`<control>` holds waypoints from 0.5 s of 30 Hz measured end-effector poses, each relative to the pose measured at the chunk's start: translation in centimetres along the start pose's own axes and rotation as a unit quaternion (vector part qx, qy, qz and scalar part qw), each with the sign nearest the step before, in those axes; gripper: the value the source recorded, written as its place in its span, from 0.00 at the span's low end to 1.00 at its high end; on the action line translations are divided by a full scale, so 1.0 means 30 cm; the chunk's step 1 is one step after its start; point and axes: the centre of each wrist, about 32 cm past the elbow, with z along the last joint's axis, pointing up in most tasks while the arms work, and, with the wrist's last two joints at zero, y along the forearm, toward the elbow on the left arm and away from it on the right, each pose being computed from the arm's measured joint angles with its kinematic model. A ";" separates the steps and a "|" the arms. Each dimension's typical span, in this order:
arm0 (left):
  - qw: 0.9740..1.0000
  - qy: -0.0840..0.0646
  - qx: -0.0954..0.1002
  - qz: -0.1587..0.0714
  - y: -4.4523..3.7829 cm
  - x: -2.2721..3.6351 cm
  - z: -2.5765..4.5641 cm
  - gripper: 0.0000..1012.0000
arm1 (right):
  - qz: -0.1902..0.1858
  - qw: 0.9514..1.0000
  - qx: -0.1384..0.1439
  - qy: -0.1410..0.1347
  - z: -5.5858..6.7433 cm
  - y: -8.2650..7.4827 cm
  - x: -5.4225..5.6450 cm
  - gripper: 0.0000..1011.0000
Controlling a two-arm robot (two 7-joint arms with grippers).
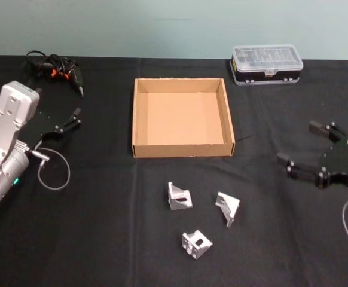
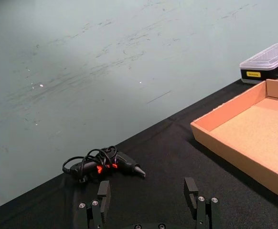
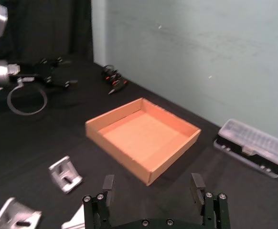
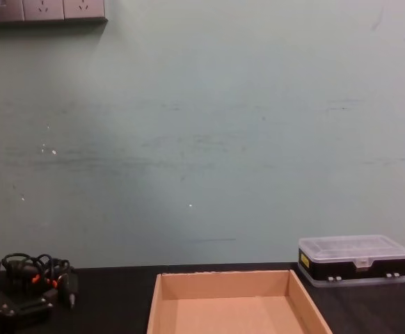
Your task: Use one hand to pick up the angle iron from the table and place it into the box.
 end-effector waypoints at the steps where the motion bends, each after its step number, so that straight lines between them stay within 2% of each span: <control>1: 1.000 0.000 0.000 0.000 0.000 0.000 0.000 1.00 | 0.004 1.000 -0.003 0.000 0.002 -0.004 -0.003 0.99; 7: 1.000 0.000 0.000 0.000 0.000 0.000 0.000 1.00 | 0.025 0.999 -0.032 0.007 -0.002 -0.021 -0.028 0.99; 15: 1.000 0.000 0.000 0.000 0.000 0.000 0.000 1.00 | 0.068 0.995 -0.069 0.027 -0.030 -0.010 -0.093 0.99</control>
